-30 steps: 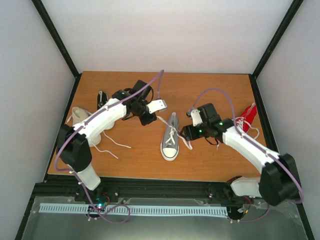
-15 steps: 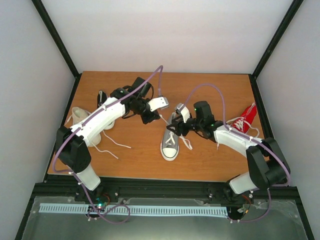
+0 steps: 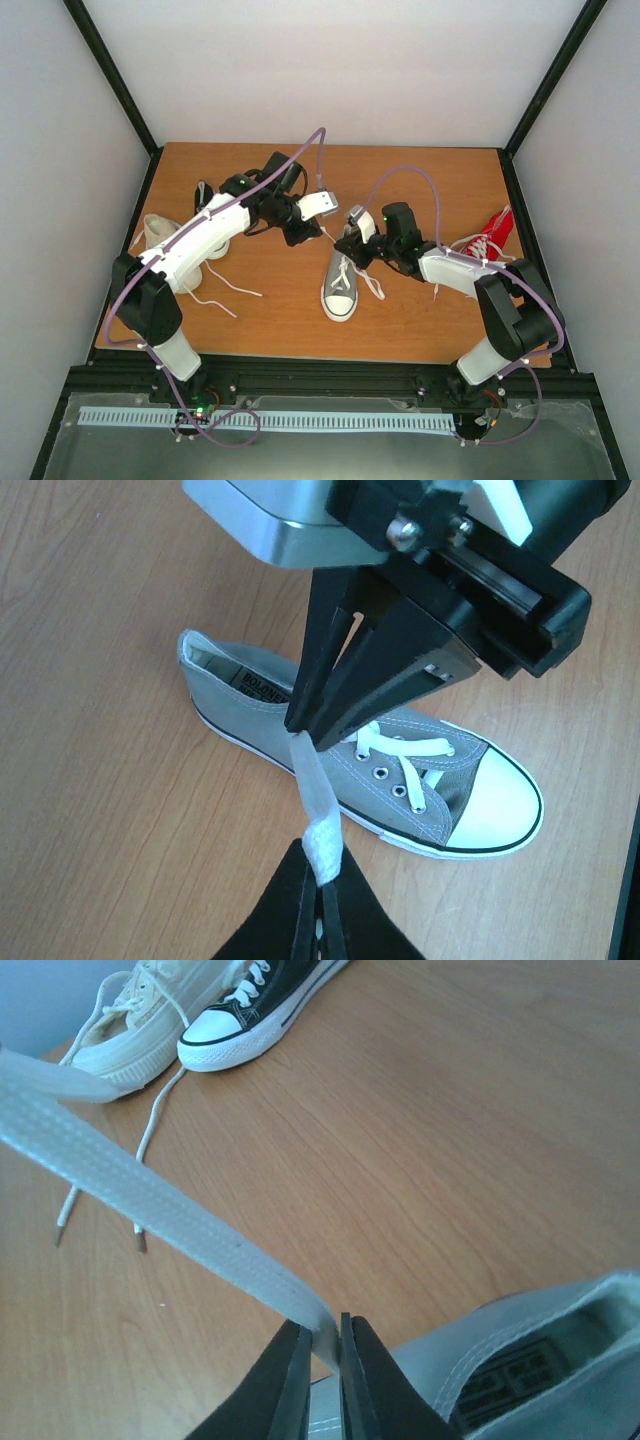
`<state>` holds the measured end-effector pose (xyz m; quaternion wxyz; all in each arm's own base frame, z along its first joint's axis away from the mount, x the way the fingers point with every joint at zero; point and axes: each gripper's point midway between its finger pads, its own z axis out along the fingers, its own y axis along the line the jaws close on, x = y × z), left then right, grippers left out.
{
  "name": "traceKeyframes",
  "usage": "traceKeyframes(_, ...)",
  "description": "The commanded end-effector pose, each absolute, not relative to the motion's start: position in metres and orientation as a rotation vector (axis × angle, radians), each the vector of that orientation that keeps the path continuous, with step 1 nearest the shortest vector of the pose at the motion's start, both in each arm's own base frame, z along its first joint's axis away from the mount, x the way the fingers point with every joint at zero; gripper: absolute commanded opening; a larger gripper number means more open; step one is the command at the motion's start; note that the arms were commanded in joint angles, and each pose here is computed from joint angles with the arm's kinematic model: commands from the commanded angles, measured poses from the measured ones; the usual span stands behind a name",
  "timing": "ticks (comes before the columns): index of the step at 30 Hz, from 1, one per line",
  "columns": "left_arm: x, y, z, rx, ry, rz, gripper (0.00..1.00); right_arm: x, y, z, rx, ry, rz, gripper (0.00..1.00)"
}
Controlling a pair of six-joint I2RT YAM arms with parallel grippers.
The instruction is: Tie the shoes
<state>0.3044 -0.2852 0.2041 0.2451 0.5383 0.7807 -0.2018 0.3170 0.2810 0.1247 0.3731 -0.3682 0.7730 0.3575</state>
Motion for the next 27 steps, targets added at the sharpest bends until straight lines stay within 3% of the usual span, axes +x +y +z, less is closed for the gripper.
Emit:
traceKeyframes(1,0.299,-0.289,0.224,1.470,2.085,-0.585,0.01,0.332,0.281,0.138,-0.889,1.933,0.851,0.04)
traceKeyframes(5,0.279,-0.290,0.215,1.545,2.070,-0.687,0.01,0.339,0.274,0.139,-0.831,1.956,0.800,0.03)
traceKeyframes(11,0.212,-0.308,0.147,1.823,2.075,-0.883,0.04,0.340,0.271,0.142,-0.824,1.951,0.786,0.03)
traceKeyframes(13,0.192,-0.309,0.139,1.916,2.027,-0.912,0.13,0.339,0.270,0.141,-0.831,1.955,0.782,0.03)
traceKeyframes(17,0.175,-0.301,0.151,2.014,1.931,-0.939,0.54,0.333,0.269,0.141,-0.848,1.944,0.786,0.03)
traceKeyframes(19,0.180,-0.294,0.162,2.023,1.923,-0.939,0.59,0.332,0.268,0.143,-0.852,1.935,0.784,0.03)
traceKeyframes(22,0.218,-0.283,0.179,1.872,1.924,-0.914,0.58,0.330,0.267,0.143,-0.868,1.926,0.783,0.03)
traceKeyframes(27,0.301,-0.284,0.174,1.626,1.948,-0.744,0.37,0.328,0.268,0.147,-0.883,1.906,0.782,0.03)
